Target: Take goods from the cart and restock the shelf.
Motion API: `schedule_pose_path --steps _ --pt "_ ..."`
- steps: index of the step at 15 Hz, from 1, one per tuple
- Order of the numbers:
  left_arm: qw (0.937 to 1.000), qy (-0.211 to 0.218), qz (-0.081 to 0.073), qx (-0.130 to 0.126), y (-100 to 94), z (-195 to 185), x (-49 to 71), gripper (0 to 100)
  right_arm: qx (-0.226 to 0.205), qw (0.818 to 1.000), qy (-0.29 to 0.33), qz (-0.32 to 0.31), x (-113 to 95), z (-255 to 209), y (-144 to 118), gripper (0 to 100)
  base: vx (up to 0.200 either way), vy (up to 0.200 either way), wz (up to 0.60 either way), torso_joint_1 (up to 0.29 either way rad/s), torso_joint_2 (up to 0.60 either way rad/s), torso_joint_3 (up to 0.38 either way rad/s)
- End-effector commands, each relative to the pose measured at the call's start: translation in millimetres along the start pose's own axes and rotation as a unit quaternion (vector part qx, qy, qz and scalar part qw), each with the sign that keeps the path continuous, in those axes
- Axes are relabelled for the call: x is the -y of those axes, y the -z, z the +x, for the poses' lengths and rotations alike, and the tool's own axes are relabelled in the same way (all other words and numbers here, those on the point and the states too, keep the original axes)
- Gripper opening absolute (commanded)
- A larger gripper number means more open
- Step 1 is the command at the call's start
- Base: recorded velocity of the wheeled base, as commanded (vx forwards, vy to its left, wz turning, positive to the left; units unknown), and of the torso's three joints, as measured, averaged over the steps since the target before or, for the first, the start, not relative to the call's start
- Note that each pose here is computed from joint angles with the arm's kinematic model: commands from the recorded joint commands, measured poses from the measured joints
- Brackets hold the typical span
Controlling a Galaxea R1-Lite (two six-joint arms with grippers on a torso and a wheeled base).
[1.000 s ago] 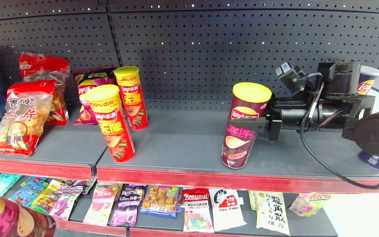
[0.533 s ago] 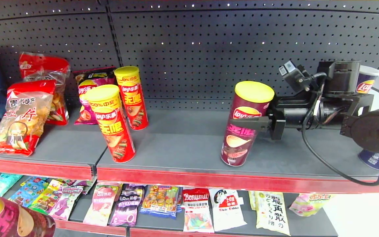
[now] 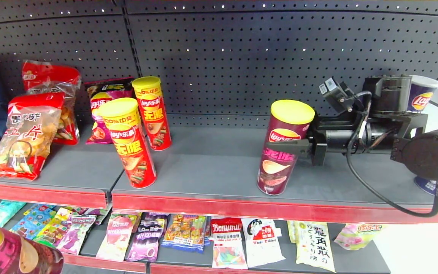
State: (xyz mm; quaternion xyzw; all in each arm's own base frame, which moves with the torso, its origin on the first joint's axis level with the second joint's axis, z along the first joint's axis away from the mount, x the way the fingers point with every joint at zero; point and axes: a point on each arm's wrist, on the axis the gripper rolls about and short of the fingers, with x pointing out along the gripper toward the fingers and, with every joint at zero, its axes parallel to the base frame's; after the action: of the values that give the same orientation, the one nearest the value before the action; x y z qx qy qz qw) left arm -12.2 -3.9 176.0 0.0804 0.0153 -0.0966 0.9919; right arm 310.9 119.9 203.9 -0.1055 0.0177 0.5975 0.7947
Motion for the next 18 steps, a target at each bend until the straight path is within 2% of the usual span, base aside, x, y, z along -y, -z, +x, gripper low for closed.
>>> schedule_pose_path --steps 1,15,16,18 --pt "1.0 0.0 0.0 0.0 0.0 -0.1 0.0 0 -0.004 1.0 -0.004 0.008 -2.8 -0.3 3.9 0 0.0 0.0 0.0 0.0 0.0 0.0" --pt "1.0 -0.001 0.001 0.002 -0.8 -0.3 -0.1 0 -0.012 1.0 -0.002 0.021 -4.7 0.5 10.5 0 0.0 0.0 0.0 0.0 0.0 0.0" --pt "1.0 -0.001 0.001 0.002 -0.8 -0.3 -0.1 0 -0.012 1.0 -0.001 0.021 -4.2 0.8 10.2 100 0.0 0.0 0.0 0.0 0.0 0.0" --pt "1.0 -0.001 0.001 0.0 -0.4 0.1 -0.1 0 -0.011 1.0 0.0 0.02 -3.9 0.6 8.9 100 0.0 0.0 0.0 0.0 0.0 0.0"
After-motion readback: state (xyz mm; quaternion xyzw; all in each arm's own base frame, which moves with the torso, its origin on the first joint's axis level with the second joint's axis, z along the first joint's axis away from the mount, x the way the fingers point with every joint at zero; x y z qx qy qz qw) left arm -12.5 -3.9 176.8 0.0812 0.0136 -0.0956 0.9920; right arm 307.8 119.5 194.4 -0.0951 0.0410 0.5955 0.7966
